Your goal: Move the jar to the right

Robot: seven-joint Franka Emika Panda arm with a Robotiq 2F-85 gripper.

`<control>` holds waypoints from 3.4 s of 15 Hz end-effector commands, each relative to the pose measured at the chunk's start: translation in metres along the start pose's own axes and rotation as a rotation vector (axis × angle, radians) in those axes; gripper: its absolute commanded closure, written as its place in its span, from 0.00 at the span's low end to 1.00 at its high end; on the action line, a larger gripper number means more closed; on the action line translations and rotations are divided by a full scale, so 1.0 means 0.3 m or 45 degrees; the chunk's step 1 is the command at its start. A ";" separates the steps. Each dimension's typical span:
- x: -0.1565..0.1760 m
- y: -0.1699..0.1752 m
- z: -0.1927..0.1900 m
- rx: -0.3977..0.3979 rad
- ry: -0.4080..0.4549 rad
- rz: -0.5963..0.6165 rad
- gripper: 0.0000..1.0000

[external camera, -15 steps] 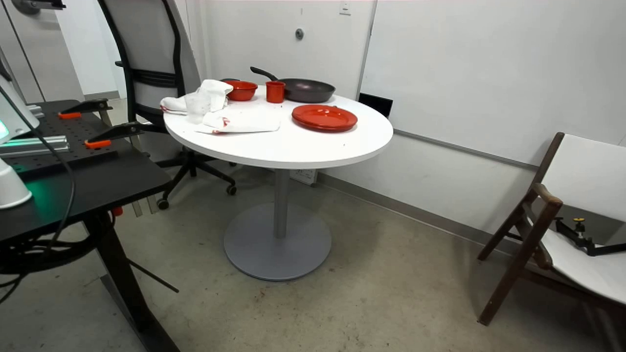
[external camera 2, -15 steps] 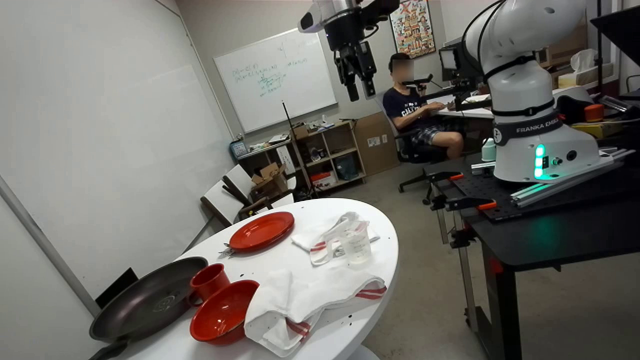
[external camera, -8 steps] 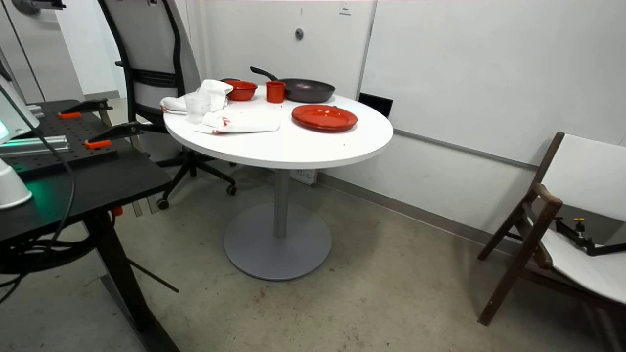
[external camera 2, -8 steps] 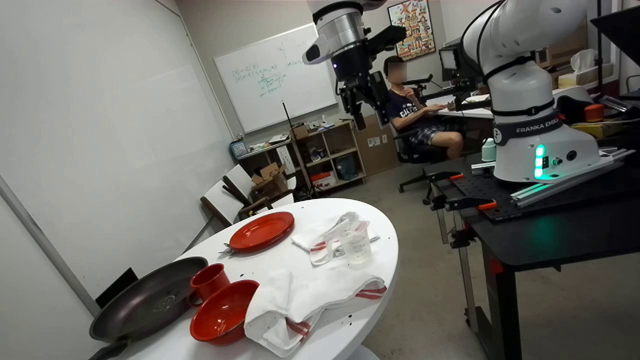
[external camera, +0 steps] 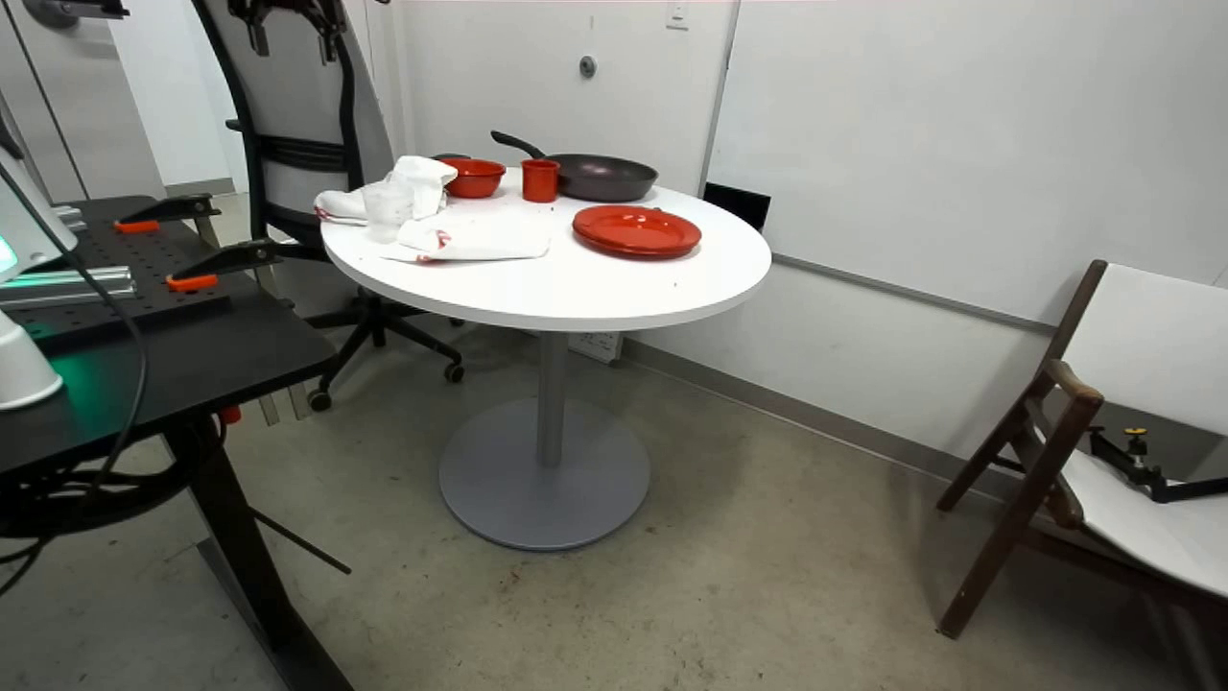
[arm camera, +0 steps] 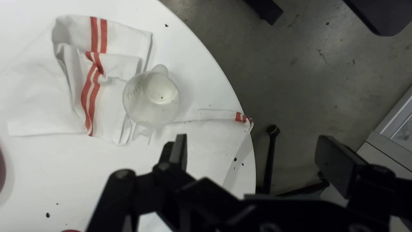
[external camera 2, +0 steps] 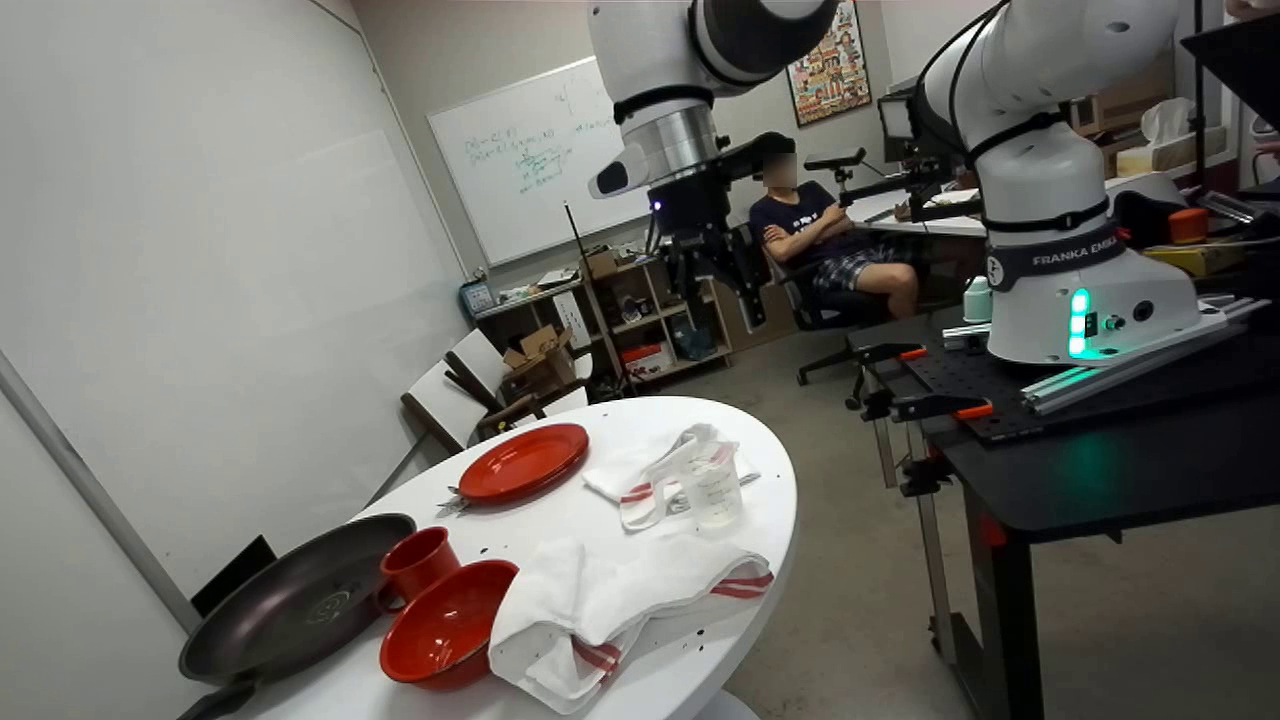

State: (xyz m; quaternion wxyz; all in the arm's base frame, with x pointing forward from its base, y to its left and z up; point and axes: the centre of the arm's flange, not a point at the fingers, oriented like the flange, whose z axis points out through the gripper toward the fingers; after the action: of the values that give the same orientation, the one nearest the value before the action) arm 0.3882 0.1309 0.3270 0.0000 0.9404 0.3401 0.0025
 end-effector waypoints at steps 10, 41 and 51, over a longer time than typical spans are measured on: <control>0.212 0.196 0.349 -0.030 -0.054 -0.185 0.00; 0.132 0.152 0.729 0.060 -0.220 -0.177 0.00; 0.161 0.169 0.698 0.073 -0.200 -0.154 0.71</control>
State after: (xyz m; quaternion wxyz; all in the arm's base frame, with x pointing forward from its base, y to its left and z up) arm 0.4539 0.1202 0.1108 0.0020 0.9113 0.4018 -0.0901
